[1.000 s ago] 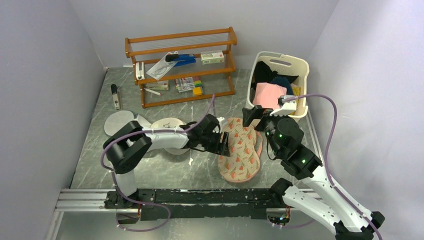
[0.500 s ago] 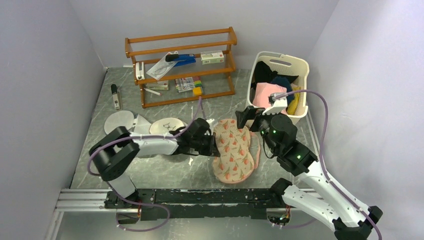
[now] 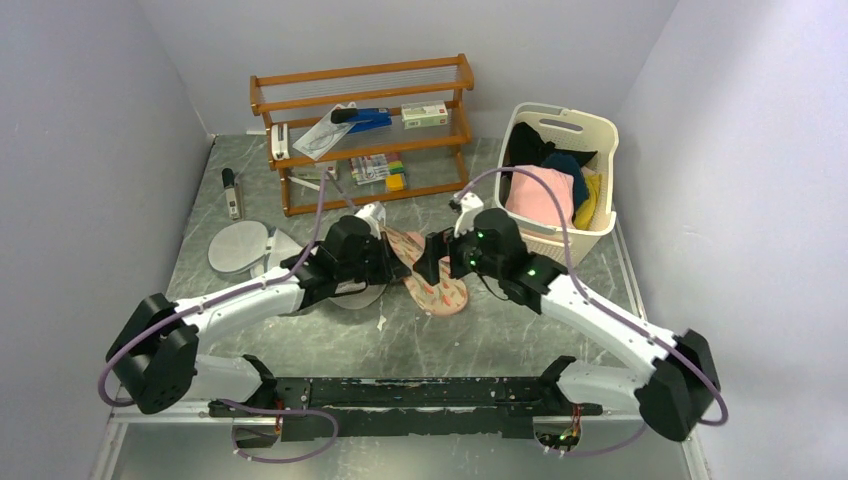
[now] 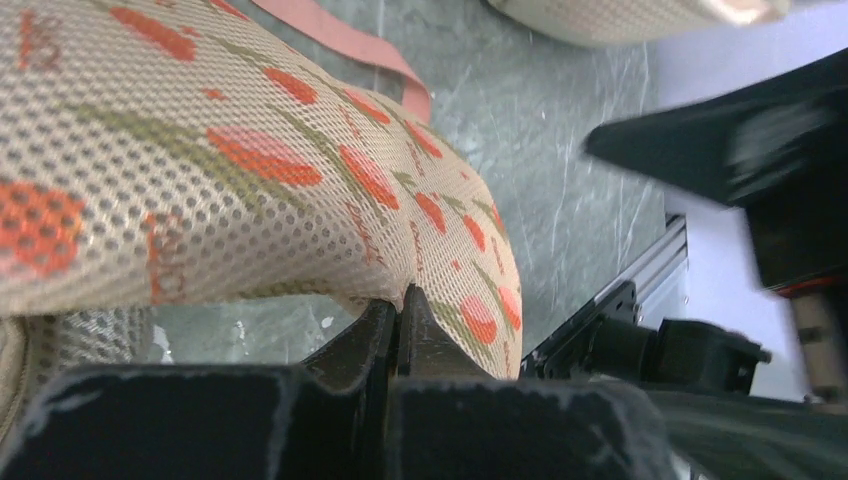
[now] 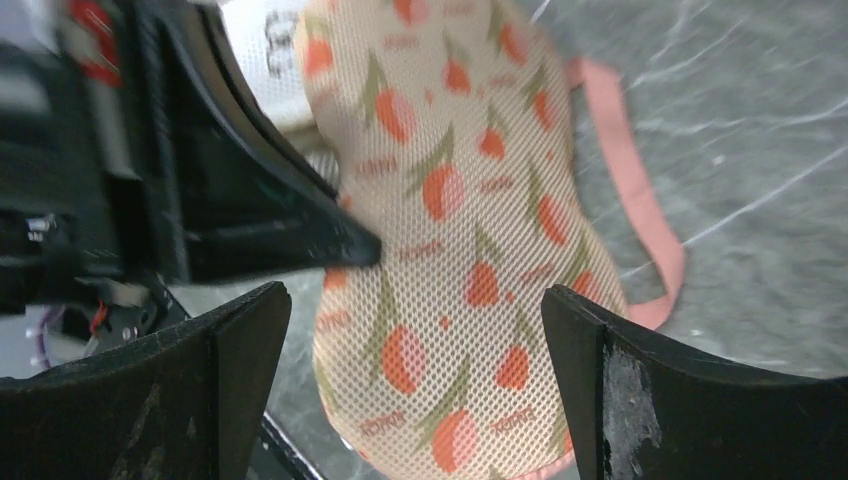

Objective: Unzip the laundry bag and remove the bra

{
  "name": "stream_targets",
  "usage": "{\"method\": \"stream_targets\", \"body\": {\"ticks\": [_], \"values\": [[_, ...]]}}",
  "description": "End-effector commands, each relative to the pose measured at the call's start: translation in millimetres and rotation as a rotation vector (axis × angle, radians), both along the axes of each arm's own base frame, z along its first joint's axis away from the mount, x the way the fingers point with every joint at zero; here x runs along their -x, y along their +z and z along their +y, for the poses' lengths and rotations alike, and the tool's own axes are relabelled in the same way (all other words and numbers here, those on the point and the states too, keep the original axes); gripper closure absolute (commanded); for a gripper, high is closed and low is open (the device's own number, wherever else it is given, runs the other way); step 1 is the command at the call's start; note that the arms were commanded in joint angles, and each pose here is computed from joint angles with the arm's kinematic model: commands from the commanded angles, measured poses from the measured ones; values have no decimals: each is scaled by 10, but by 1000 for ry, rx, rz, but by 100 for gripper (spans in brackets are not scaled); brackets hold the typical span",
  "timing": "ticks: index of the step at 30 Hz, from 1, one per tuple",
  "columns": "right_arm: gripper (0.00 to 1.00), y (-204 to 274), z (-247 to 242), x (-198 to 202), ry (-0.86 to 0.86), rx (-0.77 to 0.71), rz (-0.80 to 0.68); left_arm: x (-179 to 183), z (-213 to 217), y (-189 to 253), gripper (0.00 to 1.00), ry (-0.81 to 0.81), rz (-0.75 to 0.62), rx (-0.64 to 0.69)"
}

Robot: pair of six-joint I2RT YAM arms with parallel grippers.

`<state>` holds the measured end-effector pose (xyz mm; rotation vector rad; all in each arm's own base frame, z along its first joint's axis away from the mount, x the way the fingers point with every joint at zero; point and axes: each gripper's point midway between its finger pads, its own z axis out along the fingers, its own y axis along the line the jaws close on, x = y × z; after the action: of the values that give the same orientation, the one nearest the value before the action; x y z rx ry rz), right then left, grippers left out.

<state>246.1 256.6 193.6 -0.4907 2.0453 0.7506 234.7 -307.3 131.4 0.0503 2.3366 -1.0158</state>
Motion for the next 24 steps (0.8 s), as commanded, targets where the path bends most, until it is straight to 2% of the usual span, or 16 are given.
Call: {"method": "stream_targets", "body": {"ticks": [1,8,14,19,24], "values": [[3,-110,285,172,140,-24,71,-161,186,114,93,134,0,20],[20,-284,198,222,102,30,81,-297,263,230,93,211,21,-5],[24,-341,104,428,98,1,111,-353,222,370,93,222,8,24],[33,-424,125,733,129,-72,189,-393,208,474,93,223,-9,28],[39,-508,184,899,114,-112,213,-422,176,534,93,232,-17,56]]}}
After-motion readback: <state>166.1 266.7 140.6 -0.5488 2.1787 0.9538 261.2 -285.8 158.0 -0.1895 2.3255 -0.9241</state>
